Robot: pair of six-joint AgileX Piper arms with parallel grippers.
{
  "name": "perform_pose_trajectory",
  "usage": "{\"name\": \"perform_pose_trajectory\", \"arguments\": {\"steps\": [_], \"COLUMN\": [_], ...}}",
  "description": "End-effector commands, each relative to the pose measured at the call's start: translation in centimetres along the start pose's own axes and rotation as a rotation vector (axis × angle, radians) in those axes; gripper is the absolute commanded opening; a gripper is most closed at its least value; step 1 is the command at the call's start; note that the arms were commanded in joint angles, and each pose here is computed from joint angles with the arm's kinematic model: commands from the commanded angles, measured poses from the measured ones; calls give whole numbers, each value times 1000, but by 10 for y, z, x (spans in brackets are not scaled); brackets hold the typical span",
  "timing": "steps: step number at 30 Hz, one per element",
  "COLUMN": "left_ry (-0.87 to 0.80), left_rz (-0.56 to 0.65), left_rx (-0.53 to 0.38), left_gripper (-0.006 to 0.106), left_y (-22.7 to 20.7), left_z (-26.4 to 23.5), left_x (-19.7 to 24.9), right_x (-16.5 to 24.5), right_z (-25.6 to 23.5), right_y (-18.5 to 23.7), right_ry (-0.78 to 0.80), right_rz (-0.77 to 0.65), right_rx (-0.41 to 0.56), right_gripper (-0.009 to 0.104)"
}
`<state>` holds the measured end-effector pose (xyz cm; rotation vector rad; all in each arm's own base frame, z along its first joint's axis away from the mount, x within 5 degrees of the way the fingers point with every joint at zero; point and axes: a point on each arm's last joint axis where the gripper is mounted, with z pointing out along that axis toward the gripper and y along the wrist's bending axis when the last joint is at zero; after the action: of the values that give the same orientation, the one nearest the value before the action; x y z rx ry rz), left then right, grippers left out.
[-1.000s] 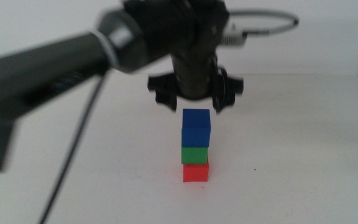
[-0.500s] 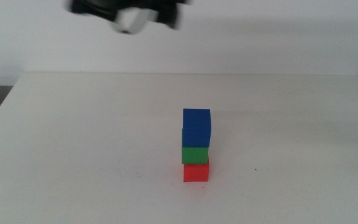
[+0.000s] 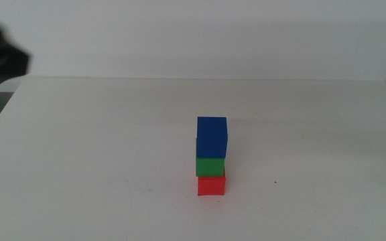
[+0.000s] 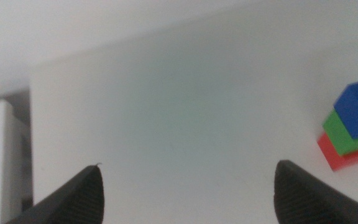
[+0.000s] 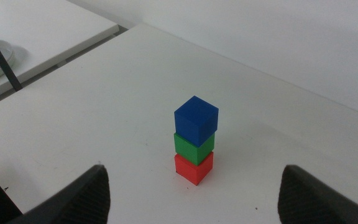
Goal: Stack red cubes first, then green, then blue cubes in a specific spot.
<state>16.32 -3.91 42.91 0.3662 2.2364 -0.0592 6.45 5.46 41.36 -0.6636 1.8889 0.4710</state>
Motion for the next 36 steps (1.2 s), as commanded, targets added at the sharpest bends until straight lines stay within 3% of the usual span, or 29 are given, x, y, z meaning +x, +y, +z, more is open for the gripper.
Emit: {"name": "perform_pose_trajectory", "arguments": {"steps": [1, 6, 11, 25, 36], "left_ry": [-136, -267, -308, -460, -436], "left_rz": [-4, -116, -146, -122, -134], "left_rx": [-14, -78, -70, -91, -90], "left_gripper": [94, 94, 94, 94, 94], "left_y": [4, 4, -5, -15, -15], "left_z": [-13, -26, -36, -69, -51], "left_x": [24, 75, 104, 120, 135], "right_x": [1, 1, 1, 1, 17], "right_z": [0, 0, 0, 0, 14], "right_y": [0, 0, 0, 0, 1], "right_ry": [-5, -5, -5, -5, -58], "right_rz": [-10, -10, -10, -10, -39], "right_rx": [2, 2, 2, 2, -3], "right_gripper": [90, 90, 90, 90, 90]}}
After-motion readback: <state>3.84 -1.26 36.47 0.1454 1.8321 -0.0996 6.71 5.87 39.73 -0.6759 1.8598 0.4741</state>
